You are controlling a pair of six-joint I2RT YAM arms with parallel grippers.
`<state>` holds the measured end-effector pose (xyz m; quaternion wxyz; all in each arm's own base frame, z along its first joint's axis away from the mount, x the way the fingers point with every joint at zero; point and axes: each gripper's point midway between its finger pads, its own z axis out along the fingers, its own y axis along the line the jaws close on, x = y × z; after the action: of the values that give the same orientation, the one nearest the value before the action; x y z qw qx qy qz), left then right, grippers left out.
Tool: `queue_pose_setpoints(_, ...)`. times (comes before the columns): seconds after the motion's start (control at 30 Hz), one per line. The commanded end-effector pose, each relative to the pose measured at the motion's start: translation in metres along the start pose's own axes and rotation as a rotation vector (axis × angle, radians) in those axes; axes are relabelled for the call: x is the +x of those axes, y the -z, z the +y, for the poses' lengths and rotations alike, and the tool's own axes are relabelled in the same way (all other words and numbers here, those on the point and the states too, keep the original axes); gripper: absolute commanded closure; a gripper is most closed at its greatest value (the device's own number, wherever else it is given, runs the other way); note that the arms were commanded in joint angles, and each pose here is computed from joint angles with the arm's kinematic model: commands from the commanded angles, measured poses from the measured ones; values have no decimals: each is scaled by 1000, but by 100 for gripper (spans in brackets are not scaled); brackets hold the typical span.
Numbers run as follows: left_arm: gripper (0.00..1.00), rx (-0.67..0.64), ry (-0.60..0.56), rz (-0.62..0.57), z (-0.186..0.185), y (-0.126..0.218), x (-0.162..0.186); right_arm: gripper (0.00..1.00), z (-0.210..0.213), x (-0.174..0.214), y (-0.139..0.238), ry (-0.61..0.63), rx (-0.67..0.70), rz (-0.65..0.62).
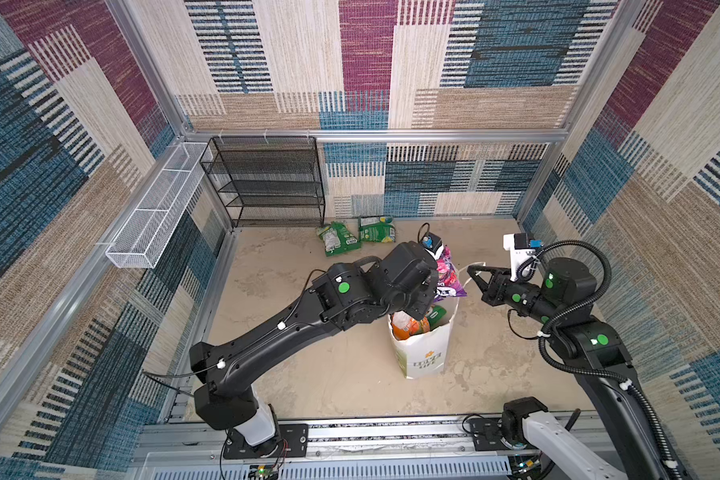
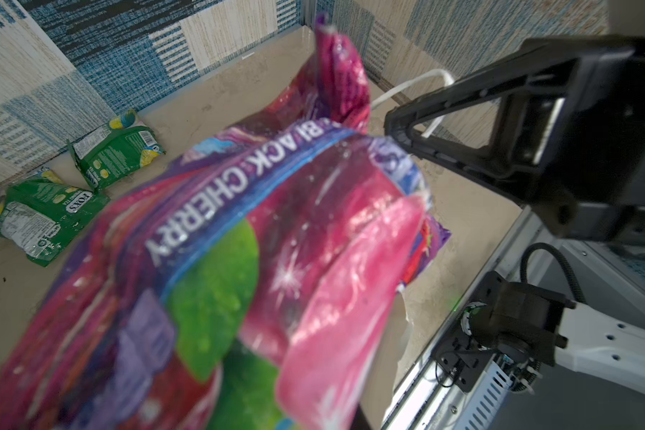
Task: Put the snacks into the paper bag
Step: 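Lift the purple packet with the left gripper and carry it over the bag, then lower the purple packet into the bag and open the left gripper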
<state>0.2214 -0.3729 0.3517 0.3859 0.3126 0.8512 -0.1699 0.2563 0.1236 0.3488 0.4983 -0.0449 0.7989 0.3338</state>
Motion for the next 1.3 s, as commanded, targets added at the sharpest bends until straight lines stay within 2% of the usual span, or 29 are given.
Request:
queue_pose_setpoints(0.0,100,-42,-16,16,4,-9,3,100,1,-4,2,7,7,-18)
queue_pose_setpoints(0.33,100,-58,-33,141,3,-32,42,100,-1,-2,-1,3,2,-15)
queue_pose_setpoints(0.67,100,-97,-28,166,8,-38,49,100,0,-2,-1,-2,-3,-13)
queue_pose_setpoints(0.97,71,-67,-12,148,3,-33,41,100,1,-2,2,3,0,-18)
queue_pose_setpoints(1.17,33,0,8,120,-5,-19,31,100,1,-3,3,5,2,-20)
queue_pose_setpoints(1.27,27,62,18,86,-13,-9,23,100,0,-1,2,4,3,-17)
